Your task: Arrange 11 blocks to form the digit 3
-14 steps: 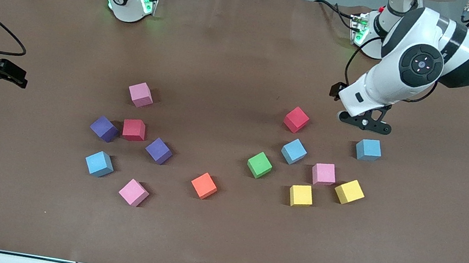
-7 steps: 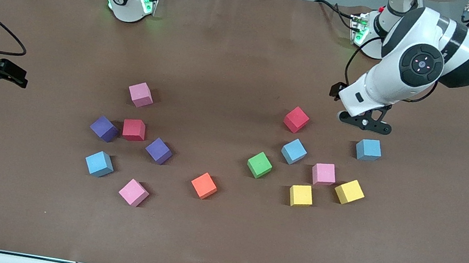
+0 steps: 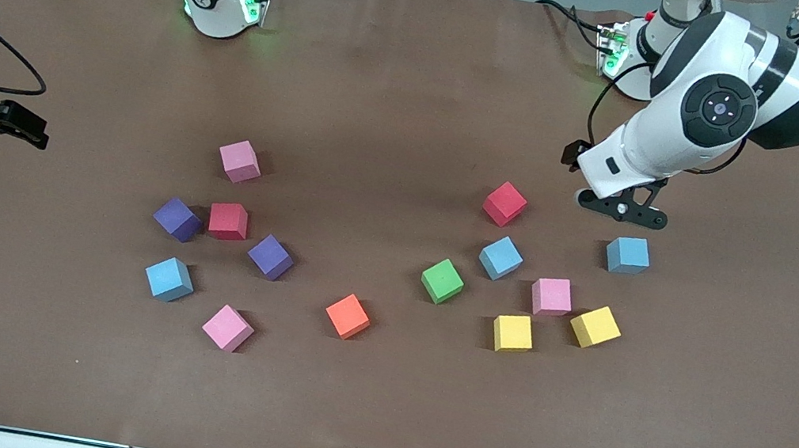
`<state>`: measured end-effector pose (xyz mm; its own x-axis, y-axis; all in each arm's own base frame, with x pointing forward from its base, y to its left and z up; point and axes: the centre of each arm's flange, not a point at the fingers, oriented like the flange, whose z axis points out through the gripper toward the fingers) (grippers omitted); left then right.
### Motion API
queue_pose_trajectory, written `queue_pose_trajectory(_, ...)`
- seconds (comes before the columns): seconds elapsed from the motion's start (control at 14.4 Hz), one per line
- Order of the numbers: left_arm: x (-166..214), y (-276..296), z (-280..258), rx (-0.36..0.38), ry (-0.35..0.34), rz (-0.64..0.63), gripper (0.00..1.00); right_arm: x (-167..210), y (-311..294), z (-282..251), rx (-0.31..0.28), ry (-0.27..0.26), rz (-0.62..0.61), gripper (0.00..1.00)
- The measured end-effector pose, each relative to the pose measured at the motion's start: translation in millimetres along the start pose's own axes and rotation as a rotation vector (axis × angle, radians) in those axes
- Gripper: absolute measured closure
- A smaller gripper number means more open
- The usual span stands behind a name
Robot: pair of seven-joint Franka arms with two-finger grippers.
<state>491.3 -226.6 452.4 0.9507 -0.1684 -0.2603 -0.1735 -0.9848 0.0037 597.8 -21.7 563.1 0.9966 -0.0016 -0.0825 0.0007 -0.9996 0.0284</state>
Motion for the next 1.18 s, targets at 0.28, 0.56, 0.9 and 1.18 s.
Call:
queue_pose_trajectory(0.28, 0.5, -1.4, -1.4, -0.001, 0.003, -0.003, 0.00, -0.3, -0.9, 5.2, 0.000, -0.011, 0.010, 0.00)
queue_pose_trajectory(0.56, 7.5, -22.9, -19.3, -0.019, 0.036, -0.043, 0.00, -0.3, -7.9, 7.8, 0.001, -0.016, 0.066, 0.00)
queue_pose_trajectory(0.9, 10.3, -35.7, -16.1, -0.023, 0.022, -0.065, 0.00, 8.2, -46.0, 17.3, 0.005, 0.023, 0.144, 0.00)
queue_pose_trajectory(1.18, 22.3, -39.3, 11.2, -0.030, -0.037, -0.071, 0.00, 24.0, -112.1, 51.2, 0.034, 0.029, 0.270, 0.00)
